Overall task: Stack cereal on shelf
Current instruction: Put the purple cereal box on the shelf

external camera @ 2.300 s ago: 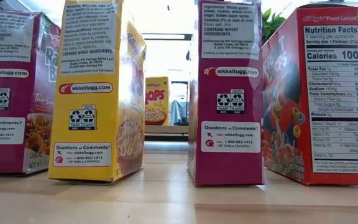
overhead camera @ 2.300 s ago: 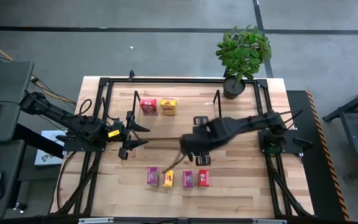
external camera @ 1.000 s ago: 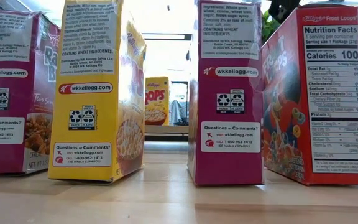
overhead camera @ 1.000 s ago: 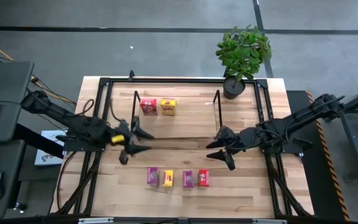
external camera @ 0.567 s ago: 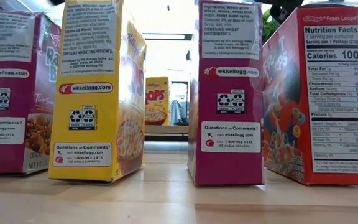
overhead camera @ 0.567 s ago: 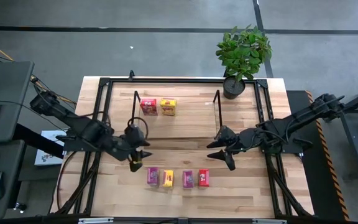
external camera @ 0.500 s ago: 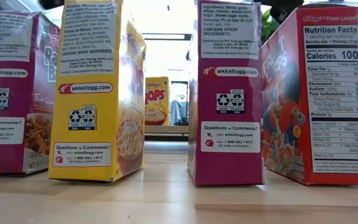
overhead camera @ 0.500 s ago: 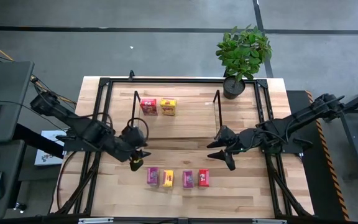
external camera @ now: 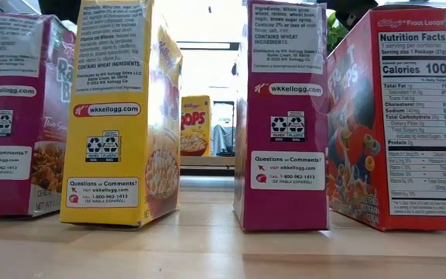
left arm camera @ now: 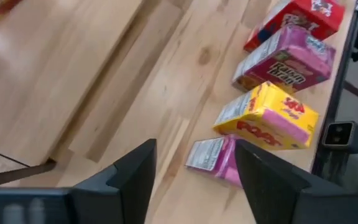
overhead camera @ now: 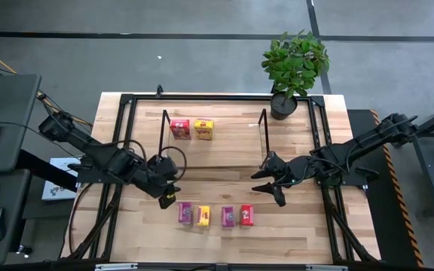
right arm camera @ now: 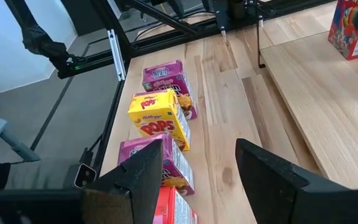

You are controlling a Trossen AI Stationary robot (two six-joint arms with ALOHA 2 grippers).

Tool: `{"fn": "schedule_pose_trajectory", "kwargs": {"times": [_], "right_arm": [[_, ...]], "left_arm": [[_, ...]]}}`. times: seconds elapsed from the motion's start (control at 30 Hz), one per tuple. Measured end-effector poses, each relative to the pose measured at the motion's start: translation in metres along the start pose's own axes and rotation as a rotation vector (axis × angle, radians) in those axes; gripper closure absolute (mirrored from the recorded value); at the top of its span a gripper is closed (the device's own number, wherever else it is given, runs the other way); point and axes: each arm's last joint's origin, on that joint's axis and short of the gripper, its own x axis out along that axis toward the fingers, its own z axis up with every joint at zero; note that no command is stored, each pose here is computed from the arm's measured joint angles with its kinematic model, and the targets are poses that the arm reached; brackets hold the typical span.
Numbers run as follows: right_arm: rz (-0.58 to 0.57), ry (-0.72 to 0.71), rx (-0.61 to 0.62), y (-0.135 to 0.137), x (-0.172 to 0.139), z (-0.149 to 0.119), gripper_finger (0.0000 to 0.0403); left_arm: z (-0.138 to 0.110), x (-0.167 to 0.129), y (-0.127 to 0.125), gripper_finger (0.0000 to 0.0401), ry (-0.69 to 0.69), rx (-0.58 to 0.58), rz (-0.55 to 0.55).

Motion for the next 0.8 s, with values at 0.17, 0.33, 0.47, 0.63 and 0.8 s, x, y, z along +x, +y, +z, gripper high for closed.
{"fn": "schedule_pose_trajectory", "kwargs": {"times": [0.17, 0.33, 0.47, 0.63, 0.8], "right_arm": [[-0.013, -0.004, -0.006, 0.0, 0.0, 0.0, 0.0208], [-0.017, 0.001, -0.02, -0.001, 0.0, 0.0, 0.0208], [-0.017, 0.001, -0.028, -0.001, 0.0, 0.0, 0.0208], [-0.019, 0.005, -0.037, -0.001, 0.0, -0.001, 0.0208], [-0.032, 0.032, -0.043, -0.005, 0.003, -0.011, 0.0208]], "left_arm": [[0.001, 0.002, 0.001, 0.0126, 0.026, -0.02, -0.013], [-0.002, 0.001, -0.002, 0.009, 0.091, -0.142, -0.063], [-0.005, 0.005, -0.006, 0.0088, 0.085, -0.27, -0.04], [-0.012, 0.024, -0.008, 0.0087, 0.144, -0.532, 0.087], [-0.018, 0.043, -0.031, 0.0087, 0.165, -0.558, 0.122]]}}
